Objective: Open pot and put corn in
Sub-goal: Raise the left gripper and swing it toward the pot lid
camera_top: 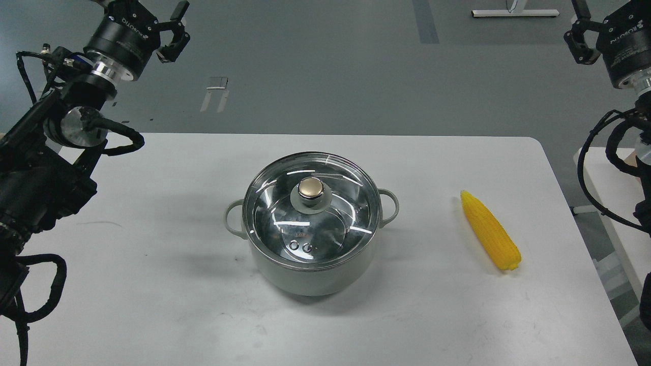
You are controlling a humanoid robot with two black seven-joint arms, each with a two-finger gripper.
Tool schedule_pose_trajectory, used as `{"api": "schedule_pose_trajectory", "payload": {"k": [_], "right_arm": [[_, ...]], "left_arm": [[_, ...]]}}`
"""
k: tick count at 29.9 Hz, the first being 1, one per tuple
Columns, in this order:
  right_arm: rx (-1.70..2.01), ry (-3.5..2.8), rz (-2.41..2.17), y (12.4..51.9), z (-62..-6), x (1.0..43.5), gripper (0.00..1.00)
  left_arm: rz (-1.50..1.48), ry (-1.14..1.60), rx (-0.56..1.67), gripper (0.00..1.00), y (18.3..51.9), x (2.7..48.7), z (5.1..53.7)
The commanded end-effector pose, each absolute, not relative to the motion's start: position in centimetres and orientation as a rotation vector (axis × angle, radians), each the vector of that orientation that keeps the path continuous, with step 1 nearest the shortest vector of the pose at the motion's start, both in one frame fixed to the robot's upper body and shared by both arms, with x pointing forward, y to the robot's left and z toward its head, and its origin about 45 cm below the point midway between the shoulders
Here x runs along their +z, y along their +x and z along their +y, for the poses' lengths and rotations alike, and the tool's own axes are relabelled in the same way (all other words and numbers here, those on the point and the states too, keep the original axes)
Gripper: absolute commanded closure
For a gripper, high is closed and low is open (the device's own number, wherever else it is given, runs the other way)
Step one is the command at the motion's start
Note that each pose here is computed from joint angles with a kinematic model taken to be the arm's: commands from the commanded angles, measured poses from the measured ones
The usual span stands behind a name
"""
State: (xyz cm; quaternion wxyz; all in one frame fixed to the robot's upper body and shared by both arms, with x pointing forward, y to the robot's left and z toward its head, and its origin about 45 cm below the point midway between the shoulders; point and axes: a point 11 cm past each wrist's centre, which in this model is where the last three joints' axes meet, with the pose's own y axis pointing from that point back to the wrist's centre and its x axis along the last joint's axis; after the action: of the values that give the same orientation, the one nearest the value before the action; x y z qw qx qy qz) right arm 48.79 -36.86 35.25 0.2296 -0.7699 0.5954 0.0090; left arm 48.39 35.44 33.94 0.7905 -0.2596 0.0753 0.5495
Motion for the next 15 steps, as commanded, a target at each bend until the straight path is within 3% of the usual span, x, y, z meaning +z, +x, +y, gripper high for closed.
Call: {"api": "schedule_pose_trajectory", "payload": {"k": [1, 15], "right_arm": [[0.022, -2.121, 1.636, 48.8, -36.7, 35.3, 0.00], [0.021, -2.135, 1.578, 48.9, -35.2, 36.0, 0.00]], "left_arm": [[0.155, -0.561, 1.192, 0.02, 48.3, 34.2, 36.0], [0.102, -0.503, 1.233, 0.02, 47.7, 34.9, 38.7]]}}
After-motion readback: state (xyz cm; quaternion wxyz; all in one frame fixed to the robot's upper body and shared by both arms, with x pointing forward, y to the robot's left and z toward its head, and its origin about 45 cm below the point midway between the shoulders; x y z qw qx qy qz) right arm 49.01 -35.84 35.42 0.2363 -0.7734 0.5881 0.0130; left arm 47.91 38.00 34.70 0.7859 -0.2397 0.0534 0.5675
